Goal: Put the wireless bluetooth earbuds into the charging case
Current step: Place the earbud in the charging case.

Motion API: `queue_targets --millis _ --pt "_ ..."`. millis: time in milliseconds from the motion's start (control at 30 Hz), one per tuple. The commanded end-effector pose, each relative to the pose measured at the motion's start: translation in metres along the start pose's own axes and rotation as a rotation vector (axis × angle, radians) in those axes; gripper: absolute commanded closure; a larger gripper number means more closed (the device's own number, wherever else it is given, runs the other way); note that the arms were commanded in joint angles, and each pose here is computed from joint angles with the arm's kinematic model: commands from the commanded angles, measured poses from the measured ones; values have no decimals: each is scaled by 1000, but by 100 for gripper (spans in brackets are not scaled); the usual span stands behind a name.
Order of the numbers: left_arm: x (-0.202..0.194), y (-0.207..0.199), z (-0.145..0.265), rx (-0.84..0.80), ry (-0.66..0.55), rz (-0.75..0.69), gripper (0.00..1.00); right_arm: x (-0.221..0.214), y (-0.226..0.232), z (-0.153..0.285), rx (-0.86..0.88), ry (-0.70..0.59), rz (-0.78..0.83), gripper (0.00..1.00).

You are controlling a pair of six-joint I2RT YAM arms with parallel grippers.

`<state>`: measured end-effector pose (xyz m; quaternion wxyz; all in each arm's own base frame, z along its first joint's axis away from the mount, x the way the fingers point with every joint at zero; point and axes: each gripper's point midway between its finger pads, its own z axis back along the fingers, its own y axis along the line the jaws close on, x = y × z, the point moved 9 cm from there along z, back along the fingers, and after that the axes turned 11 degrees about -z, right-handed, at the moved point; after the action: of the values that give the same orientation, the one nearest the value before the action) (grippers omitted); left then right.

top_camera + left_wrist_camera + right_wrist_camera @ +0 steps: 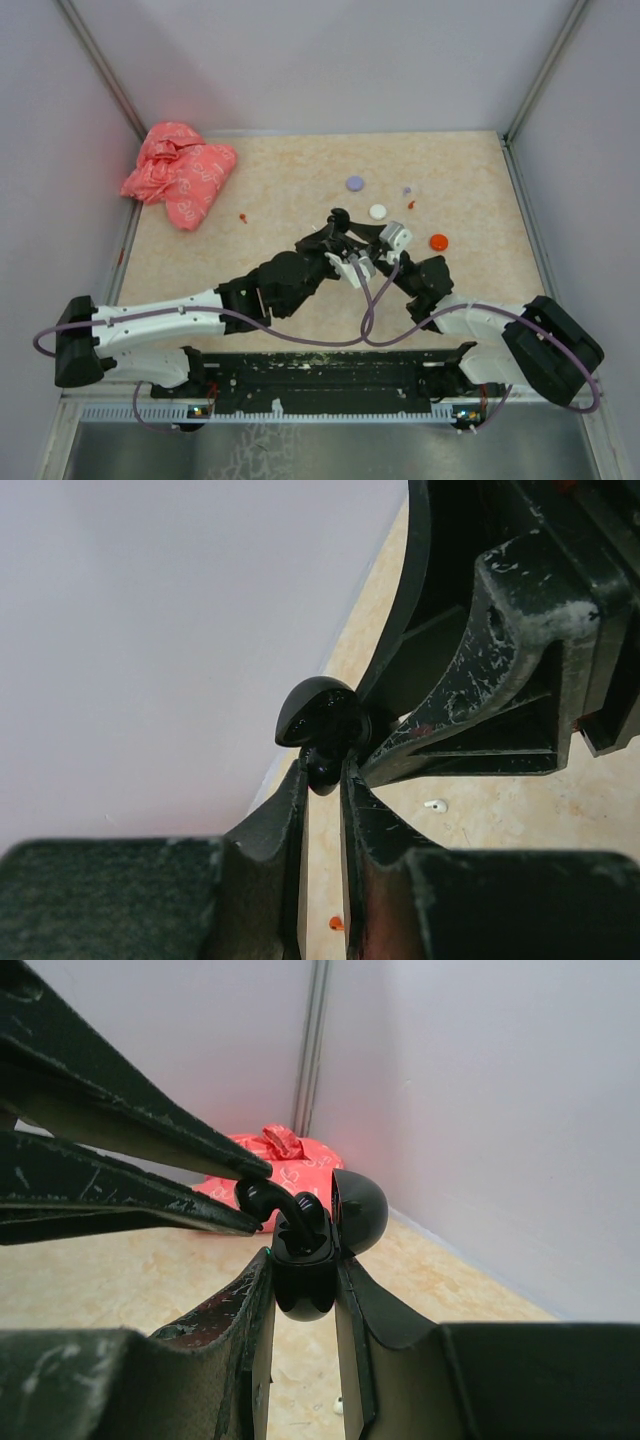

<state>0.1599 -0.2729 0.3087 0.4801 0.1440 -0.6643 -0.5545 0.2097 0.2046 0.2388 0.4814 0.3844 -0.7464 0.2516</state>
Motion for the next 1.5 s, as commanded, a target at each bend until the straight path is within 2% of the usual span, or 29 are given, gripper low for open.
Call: queue_targets --millis 0,233,500,1000,1467 --pt "11 22 7 -29 -1 27 97 43 3 -15 26 -170 18 100" --pt "20 38 11 -142 31 52 99 42 4 -16 42 -136 14 100" --pt "22 41 14 -269 130 52 100 34 5 -18 65 -60 15 100" --pt "18 43 13 -305 250 -35 99 23 5 -19 80 2 8 100" --pt "18 46 12 -259 232 -26 100 22 11 -19 133 -2 -2 100"
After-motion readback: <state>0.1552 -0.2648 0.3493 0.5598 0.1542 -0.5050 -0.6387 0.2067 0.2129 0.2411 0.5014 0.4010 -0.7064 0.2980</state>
